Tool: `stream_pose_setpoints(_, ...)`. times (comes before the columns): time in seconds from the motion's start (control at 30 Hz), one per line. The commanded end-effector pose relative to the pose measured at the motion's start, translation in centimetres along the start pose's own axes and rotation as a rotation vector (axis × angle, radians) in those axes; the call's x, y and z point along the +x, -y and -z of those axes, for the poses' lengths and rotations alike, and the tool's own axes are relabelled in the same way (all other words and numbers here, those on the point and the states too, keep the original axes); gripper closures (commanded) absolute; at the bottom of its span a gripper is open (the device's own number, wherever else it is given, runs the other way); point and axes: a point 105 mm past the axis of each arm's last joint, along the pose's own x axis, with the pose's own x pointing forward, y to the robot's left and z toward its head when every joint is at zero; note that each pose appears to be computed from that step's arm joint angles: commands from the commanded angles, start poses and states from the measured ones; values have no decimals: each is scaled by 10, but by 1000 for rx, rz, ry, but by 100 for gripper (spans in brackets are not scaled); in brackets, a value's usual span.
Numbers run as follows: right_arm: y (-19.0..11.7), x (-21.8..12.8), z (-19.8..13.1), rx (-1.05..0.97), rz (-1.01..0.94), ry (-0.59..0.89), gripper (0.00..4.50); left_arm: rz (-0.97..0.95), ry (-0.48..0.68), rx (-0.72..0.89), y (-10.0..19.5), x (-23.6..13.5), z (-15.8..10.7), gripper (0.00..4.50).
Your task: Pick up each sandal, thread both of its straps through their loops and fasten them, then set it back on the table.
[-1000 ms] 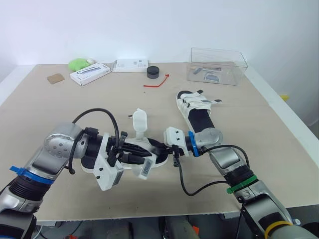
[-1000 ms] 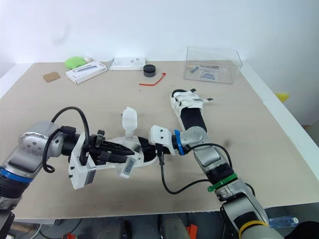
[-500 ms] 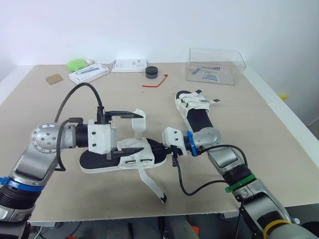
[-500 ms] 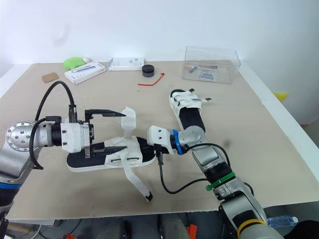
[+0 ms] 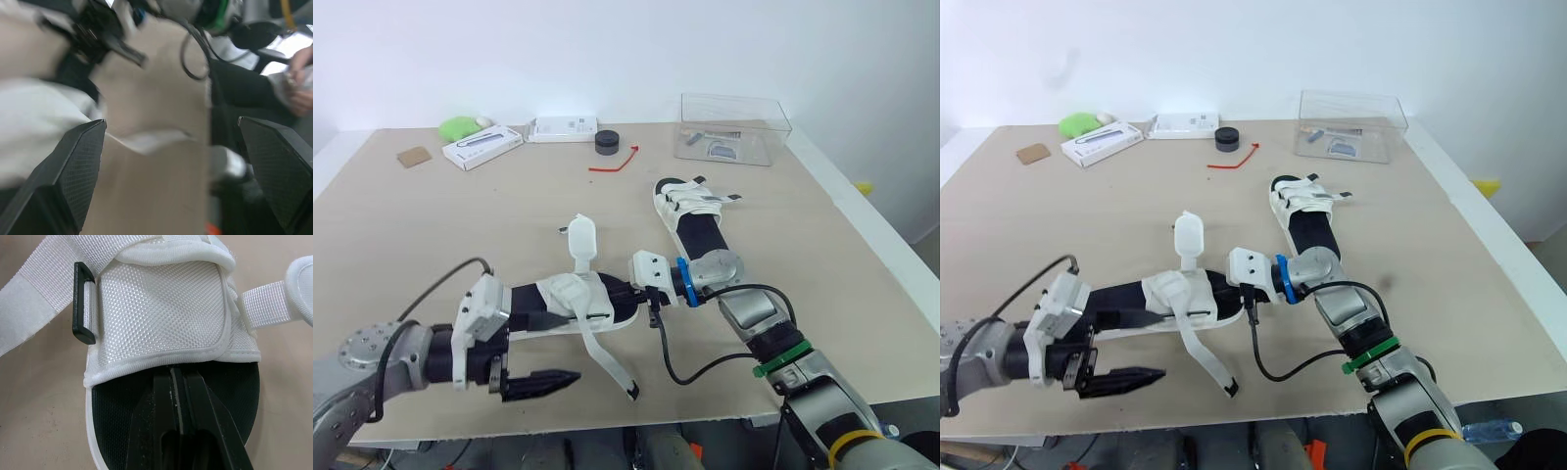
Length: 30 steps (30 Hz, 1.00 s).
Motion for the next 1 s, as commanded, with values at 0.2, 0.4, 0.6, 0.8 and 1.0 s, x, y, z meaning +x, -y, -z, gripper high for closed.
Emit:
stream_pose_setpoints(0.2, -6, 1, 26, 63, -18, -95, 450, -86, -6, -146, -16, 12, 27, 5)
stream_pose_setpoints(0.4, -6, -1, 26, 62, -19, -104, 450, -10, 113, -354, -16, 32, 11, 5)
stream_pose_setpoints(0.6, -6, -3, 27, 64, -16, -109, 450, 4, 55, -480, -17, 45, 17, 5)
stream_pose_setpoints(0.8, -6, -3, 27, 65, -13, -109, 450, -51, -19, -541, -22, 52, 32, 5)
stream_pose_setpoints(1.0, -7, -2, 26, 65, -12, -107, 450, -124, 17, -497, -34, 57, 27, 5)
